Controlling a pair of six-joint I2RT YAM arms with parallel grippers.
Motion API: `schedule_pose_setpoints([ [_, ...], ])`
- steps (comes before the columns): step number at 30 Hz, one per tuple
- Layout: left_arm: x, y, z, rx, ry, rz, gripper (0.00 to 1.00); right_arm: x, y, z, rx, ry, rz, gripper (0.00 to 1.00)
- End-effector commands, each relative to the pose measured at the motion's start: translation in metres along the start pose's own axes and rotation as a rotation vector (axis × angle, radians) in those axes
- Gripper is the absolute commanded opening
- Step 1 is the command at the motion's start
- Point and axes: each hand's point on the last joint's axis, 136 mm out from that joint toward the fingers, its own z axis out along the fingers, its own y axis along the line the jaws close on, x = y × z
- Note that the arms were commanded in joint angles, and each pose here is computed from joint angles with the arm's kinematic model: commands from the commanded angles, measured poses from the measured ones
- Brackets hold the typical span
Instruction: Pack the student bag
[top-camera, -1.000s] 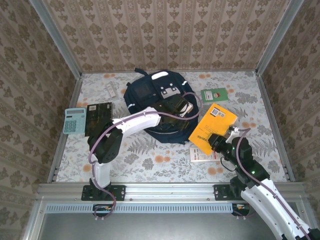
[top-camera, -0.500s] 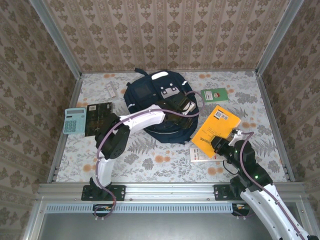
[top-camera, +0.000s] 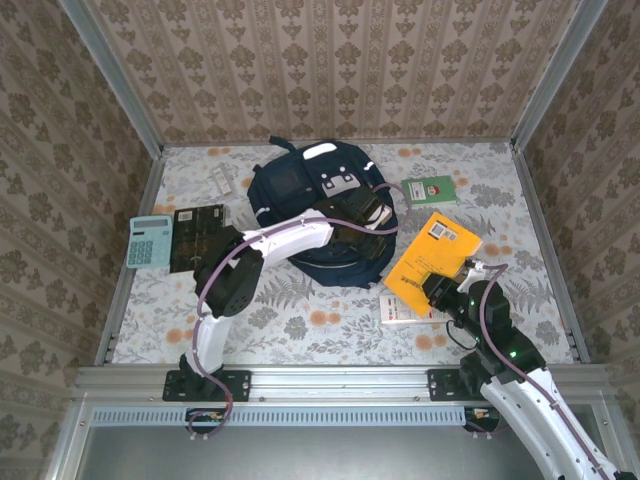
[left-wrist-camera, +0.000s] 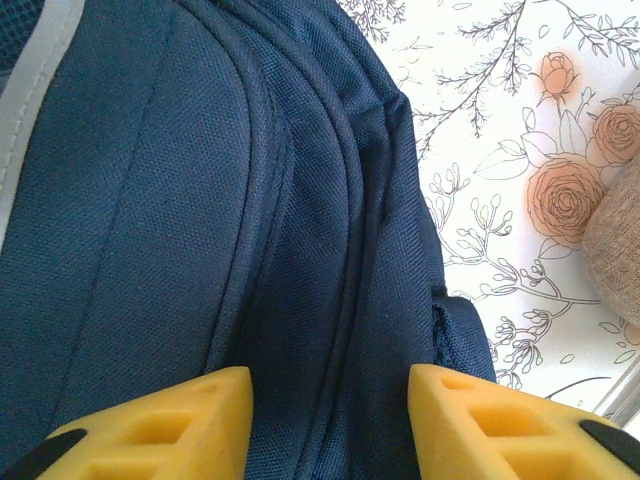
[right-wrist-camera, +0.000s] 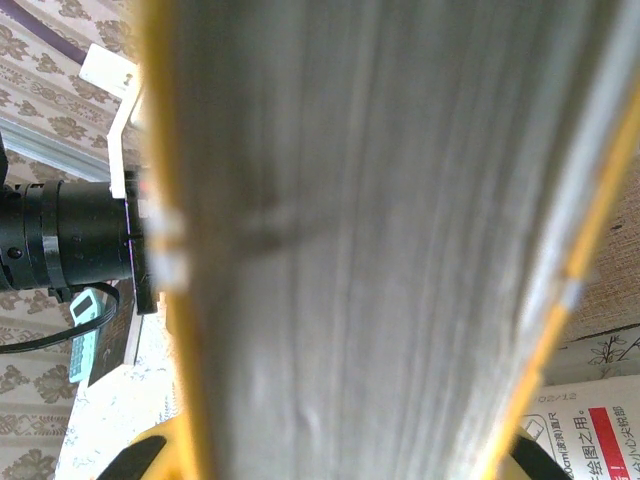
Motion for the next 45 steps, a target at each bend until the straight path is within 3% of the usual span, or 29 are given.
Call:
schedule_pose_setpoints([
  [1, 0.011, 0.002, 0.005, -0.031, 0.051, 0.021, 0.46, -0.018, 0.015, -0.006, -0.057, -0.076, -0.003, 0.00],
  [7, 0.018, -0.011, 0.007, 0.033, 0.071, 0.021, 0.45, -0.018, 0.015, -0.006, -0.056, -0.076, -0.002, 0.00],
  [9, 0.022, -0.017, 0.007, 0.064, 0.083, 0.019, 0.52, -0.018, 0.015, -0.006, -0.056, -0.074, -0.003, 0.00],
  [13, 0.025, -0.019, 0.003, 0.066, 0.081, 0.029, 0.47, -0.018, 0.015, -0.005, -0.059, -0.074, 0.000, 0.00],
  [17, 0.026, -0.019, 0.003, 0.067, 0.084, 0.029, 0.14, -0.018, 0.015, -0.005, -0.060, -0.075, 0.000, 0.00],
  [18, 0.026, -0.019, 0.004, 0.066, 0.088, 0.027, 0.00, -0.018, 0.014, -0.005, -0.057, -0.074, 0.001, 0.00],
  [21, 0.019, -0.015, -0.004, 0.043, 0.052, 0.024, 0.00, -0.018, 0.014, -0.006, -0.056, -0.075, 0.001, 0.00],
  [25, -0.010, -0.007, -0.041, 0.019, -0.066, -0.009, 0.00, -0.018, 0.015, -0.005, -0.063, -0.075, 0.000, 0.00],
  [32, -0.043, -0.010, -0.088, 0.109, -0.185, -0.068, 0.00, -0.015, 0.022, -0.002, -0.097, -0.053, 0.000, 0.00],
  [41, -0.017, -0.003, -0.068, 0.114, -0.121, -0.082, 0.00, -0.009, 0.028, 0.005, -0.124, -0.008, -0.008, 0.00],
  [45, -0.003, 0.004, -0.053, 0.115, -0.094, -0.100, 0.11, -0.007, 0.029, 0.008, -0.125, 0.005, -0.007, 0.00],
])
